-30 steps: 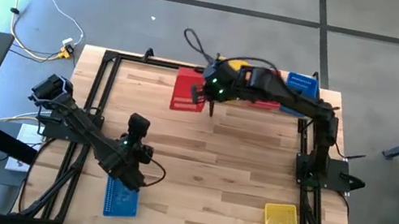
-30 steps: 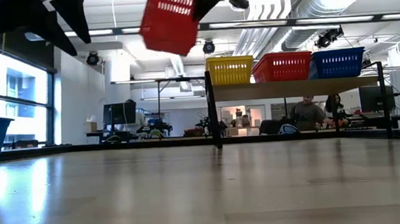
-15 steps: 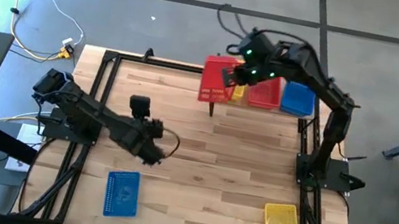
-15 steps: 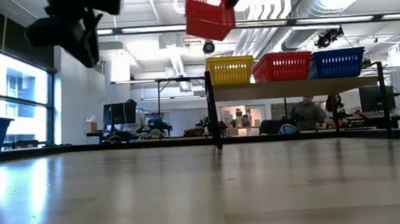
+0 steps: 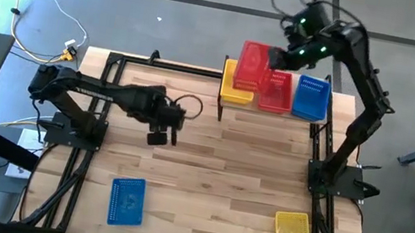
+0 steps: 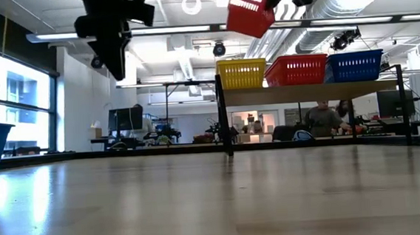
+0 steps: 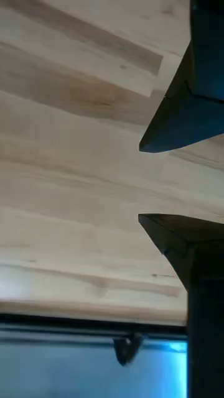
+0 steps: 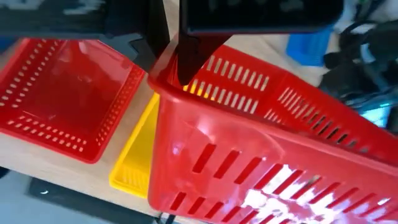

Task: Stack baskets on shelf by color
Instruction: Stack the red basket on the stacked red baskets on the shelf

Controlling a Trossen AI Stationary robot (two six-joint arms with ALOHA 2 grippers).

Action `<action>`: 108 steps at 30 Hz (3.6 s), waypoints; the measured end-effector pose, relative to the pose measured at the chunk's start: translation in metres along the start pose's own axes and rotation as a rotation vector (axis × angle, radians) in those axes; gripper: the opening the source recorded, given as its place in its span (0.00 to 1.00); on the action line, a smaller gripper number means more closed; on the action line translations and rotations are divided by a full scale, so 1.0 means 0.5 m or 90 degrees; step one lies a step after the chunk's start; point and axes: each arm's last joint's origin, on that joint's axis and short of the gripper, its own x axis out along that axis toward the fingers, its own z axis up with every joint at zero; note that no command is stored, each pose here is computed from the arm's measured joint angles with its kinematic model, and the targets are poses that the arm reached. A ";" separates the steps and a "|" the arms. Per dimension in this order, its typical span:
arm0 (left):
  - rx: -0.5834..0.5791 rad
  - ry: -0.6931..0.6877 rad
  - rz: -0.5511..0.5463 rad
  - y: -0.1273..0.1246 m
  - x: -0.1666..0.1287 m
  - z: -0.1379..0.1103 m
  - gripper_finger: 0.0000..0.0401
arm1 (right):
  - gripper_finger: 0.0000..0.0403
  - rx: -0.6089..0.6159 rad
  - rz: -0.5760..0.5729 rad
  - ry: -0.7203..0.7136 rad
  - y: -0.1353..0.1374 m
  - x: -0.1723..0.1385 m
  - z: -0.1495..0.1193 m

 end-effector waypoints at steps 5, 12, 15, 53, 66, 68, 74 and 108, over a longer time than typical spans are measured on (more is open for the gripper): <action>-0.016 0.000 -0.047 0.031 0.018 0.012 0.40 | 0.00 0.037 0.076 0.007 -0.063 -0.024 0.033; -0.057 0.020 -0.072 0.076 0.036 0.013 0.40 | 0.00 0.062 0.069 -0.029 -0.136 -0.050 0.060; -0.067 0.029 -0.104 0.097 0.045 0.011 0.40 | 0.00 0.065 0.062 -0.045 -0.163 -0.061 0.068; -0.091 0.068 -0.103 0.230 0.094 -0.019 0.40 | 0.00 0.046 -0.065 -0.051 -0.192 -0.113 -0.074; -0.101 0.068 -0.108 0.229 0.094 -0.019 0.40 | 0.00 0.081 0.030 0.016 -0.208 -0.065 -0.043; -0.102 0.068 -0.109 0.229 0.094 -0.019 0.40 | 0.00 0.079 0.030 0.019 -0.203 -0.063 -0.043; -0.104 0.068 -0.109 0.229 0.094 -0.019 0.40 | 0.00 0.059 0.024 0.034 -0.186 -0.051 -0.048; -0.136 0.066 -0.105 0.230 0.094 -0.017 0.40 | 0.07 0.062 -0.044 0.123 -0.216 0.014 -0.094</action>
